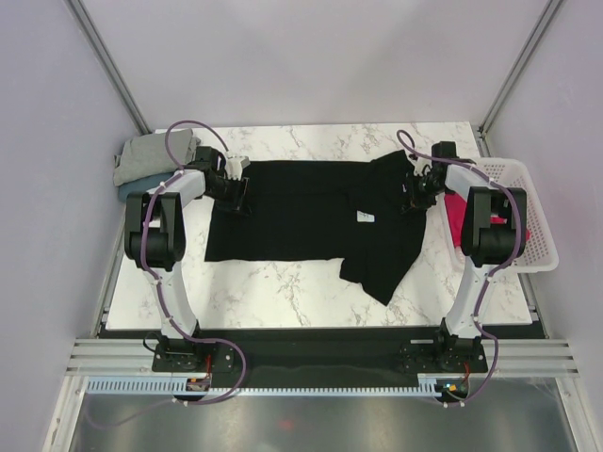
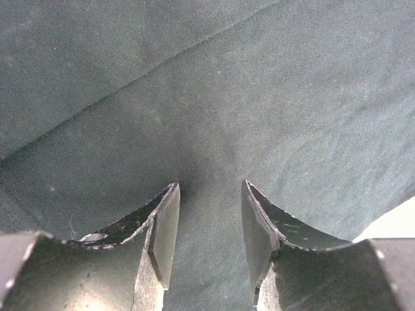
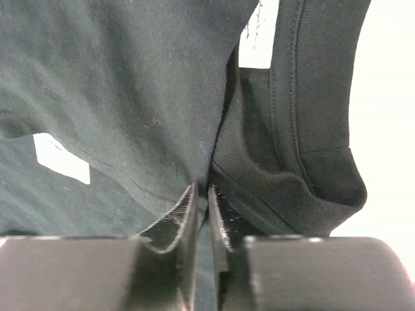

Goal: Fold and stack the t-shirts
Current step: Fold the tshirt

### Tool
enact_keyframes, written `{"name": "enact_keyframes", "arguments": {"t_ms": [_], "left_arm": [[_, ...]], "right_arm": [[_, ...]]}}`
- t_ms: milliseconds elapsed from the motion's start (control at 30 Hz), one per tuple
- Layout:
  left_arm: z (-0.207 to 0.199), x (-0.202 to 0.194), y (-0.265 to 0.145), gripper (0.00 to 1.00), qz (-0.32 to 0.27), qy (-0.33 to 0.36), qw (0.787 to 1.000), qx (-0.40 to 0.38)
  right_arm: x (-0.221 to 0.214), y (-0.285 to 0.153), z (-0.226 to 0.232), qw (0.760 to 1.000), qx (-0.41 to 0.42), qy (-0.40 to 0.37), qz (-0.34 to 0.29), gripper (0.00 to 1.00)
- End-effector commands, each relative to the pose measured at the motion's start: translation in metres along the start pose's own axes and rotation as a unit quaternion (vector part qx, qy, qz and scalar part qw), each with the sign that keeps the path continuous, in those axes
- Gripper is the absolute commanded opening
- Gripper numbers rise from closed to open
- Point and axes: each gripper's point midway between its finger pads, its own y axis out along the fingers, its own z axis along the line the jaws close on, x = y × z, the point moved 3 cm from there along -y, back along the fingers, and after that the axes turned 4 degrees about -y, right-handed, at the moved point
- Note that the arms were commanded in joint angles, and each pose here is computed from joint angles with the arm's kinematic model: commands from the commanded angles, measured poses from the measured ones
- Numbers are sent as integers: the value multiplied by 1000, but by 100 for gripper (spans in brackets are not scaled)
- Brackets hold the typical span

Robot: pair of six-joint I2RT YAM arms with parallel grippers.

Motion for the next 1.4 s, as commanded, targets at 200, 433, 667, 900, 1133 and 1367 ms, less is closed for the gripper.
{"name": "enact_keyframes", "arguments": {"t_ms": [200, 433, 667, 900, 1133, 1367], "left_arm": [[0, -16, 9, 50, 18, -32, 999, -9], [5, -25, 14, 50, 29, -45, 999, 2], [5, -23, 13, 49, 28, -48, 998, 4], [4, -21, 9, 49, 22, -38, 999, 8], [-3, -11, -3, 49, 2, -20, 1000, 1], [-16, 40, -35, 51, -68, 17, 998, 1]], "right_arm": [[7, -28, 4, 999, -22, -22, -24, 6], [14, -57, 9, 997, -45, -41, -50, 4], [1, -56, 7, 997, -52, -39, -28, 4], [-13, -54, 6, 998, -52, -26, 0, 8], [-2, -69, 10, 997, -58, -41, -32, 40], [39, -75, 29, 991, -2, -55, -119, 47]]}}
